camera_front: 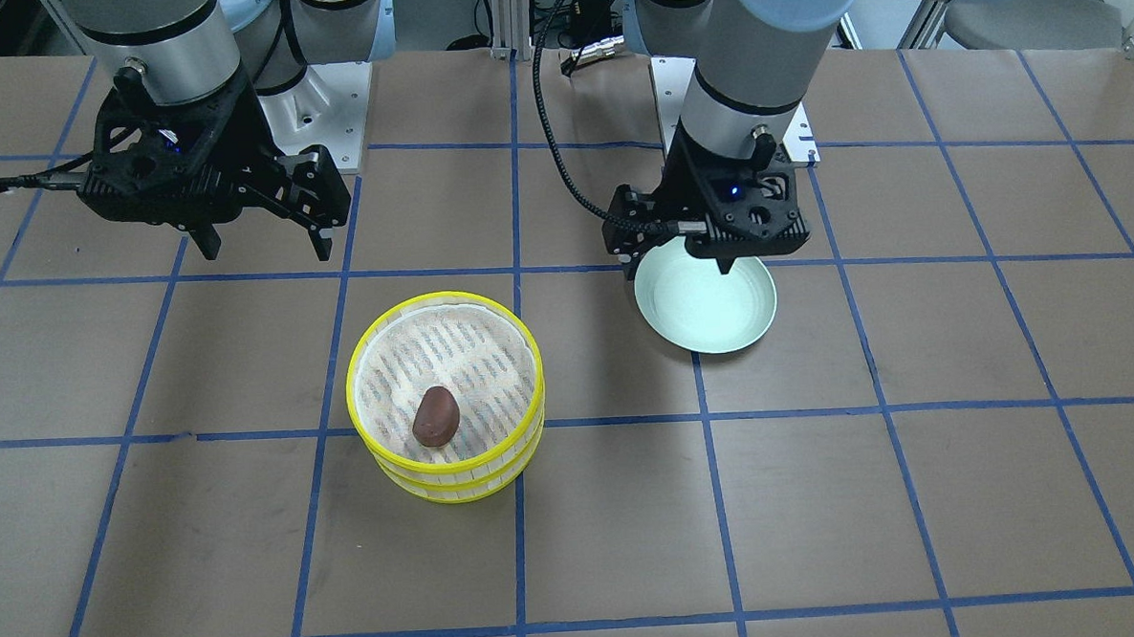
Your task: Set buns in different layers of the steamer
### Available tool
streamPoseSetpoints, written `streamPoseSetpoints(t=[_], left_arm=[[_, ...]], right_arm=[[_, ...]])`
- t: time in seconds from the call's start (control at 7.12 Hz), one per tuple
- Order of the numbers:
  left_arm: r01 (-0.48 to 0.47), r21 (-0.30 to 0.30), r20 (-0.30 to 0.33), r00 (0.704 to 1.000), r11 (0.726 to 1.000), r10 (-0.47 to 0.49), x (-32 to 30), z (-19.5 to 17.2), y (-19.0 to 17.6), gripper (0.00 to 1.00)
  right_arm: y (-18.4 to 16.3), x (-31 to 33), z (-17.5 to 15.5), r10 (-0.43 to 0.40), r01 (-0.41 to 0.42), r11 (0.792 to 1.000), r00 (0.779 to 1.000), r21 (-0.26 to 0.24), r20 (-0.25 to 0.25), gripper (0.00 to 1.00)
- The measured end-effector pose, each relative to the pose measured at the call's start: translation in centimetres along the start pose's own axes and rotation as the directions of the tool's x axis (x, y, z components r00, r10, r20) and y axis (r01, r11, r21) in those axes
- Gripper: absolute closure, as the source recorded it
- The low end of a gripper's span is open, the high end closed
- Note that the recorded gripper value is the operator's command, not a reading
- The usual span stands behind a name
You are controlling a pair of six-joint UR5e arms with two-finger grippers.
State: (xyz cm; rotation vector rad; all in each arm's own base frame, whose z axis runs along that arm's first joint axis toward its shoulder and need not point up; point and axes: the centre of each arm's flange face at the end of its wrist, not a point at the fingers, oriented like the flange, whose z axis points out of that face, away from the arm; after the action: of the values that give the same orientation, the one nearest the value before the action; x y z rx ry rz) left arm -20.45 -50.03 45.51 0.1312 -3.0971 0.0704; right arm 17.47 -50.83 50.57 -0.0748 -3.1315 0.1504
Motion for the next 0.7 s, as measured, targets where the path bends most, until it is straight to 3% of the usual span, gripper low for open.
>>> streamPoseSetpoints(t=[0.28, 0.7], left_arm=[[0.008, 0.012, 0.046, 0.999, 1.0, -0.009, -2.6, -3.2, 1.8, 0.0], [0.039, 0.097, 0.048, 0.998, 0.995, -0.043, -5.5, -8.0, 3.2, 0.0]], right_arm=[[0.0, 0.0, 0.1, 0.001, -0.001, 1.0, 1.0, -0.002, 0.002, 0.0], [0.1, -0.1, 0.2, -0.001, 0.001, 1.0, 1.0, -0.005, 0.003, 0.0]])
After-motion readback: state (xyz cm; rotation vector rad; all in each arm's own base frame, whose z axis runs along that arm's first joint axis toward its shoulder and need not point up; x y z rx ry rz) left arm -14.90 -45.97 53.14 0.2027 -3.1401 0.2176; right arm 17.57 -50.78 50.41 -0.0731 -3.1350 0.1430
